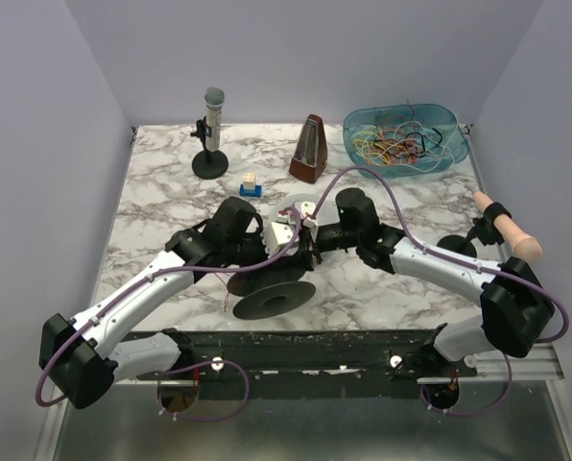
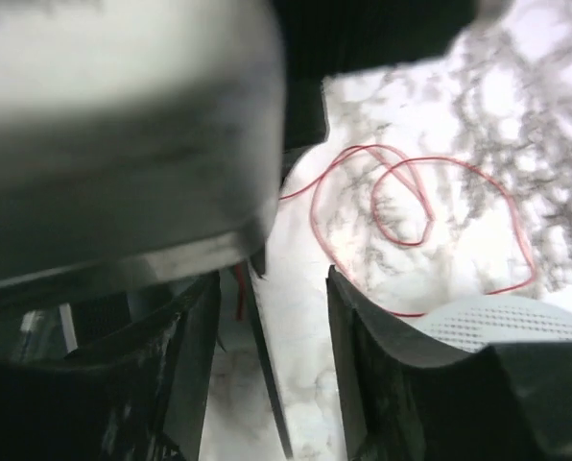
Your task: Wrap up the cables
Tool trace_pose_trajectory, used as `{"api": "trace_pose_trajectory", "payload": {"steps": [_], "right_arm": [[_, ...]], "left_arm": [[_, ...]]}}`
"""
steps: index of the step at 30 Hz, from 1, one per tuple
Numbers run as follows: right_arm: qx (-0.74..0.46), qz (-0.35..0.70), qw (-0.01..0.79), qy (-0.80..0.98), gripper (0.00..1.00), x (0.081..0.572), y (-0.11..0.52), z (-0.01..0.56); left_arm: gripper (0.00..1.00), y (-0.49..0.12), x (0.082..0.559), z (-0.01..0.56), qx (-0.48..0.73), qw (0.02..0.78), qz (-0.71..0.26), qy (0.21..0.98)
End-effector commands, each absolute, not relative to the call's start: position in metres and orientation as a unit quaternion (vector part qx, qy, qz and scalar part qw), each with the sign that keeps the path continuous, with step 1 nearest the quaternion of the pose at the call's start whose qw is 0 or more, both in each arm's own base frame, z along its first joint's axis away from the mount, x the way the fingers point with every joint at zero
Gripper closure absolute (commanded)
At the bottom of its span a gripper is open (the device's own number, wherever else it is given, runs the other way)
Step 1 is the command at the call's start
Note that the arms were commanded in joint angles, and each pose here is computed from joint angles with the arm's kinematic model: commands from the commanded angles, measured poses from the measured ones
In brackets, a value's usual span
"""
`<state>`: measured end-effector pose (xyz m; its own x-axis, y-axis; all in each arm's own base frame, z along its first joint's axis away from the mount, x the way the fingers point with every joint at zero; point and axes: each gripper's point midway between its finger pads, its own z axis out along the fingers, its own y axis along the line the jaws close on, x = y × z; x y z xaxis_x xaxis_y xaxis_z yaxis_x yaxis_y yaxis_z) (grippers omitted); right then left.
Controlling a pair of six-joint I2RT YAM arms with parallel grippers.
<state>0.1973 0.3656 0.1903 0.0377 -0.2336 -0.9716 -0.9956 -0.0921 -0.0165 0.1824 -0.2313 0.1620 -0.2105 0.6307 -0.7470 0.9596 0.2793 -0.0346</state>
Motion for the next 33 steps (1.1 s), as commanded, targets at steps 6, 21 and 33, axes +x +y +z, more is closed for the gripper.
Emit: {"api": "trace_pose_trajectory", "payload": {"steps": [6, 21, 33], "right_arm": [[-0.466, 0.351, 0.585, 0.564, 0.24, 0.257, 0.344, 0.289], [-0.401, 0.343, 0.699, 0.482, 0.20, 0.204, 0.304, 0.393], [-0.439, 0.392, 0.641, 0.493, 0.17, 0.181, 0.435, 0.285]], "left_arm": [[1.00, -0.201, 0.212, 0.218, 0.427, 0.359, -0.183, 0.809], [1.00, -0.137, 0.248, 0.437, 0.309, 0.595, -0.051, 0.740], [1.00, -0.122, 0.232, 0.527, 0.257, 0.678, -0.072, 0.685]]}}
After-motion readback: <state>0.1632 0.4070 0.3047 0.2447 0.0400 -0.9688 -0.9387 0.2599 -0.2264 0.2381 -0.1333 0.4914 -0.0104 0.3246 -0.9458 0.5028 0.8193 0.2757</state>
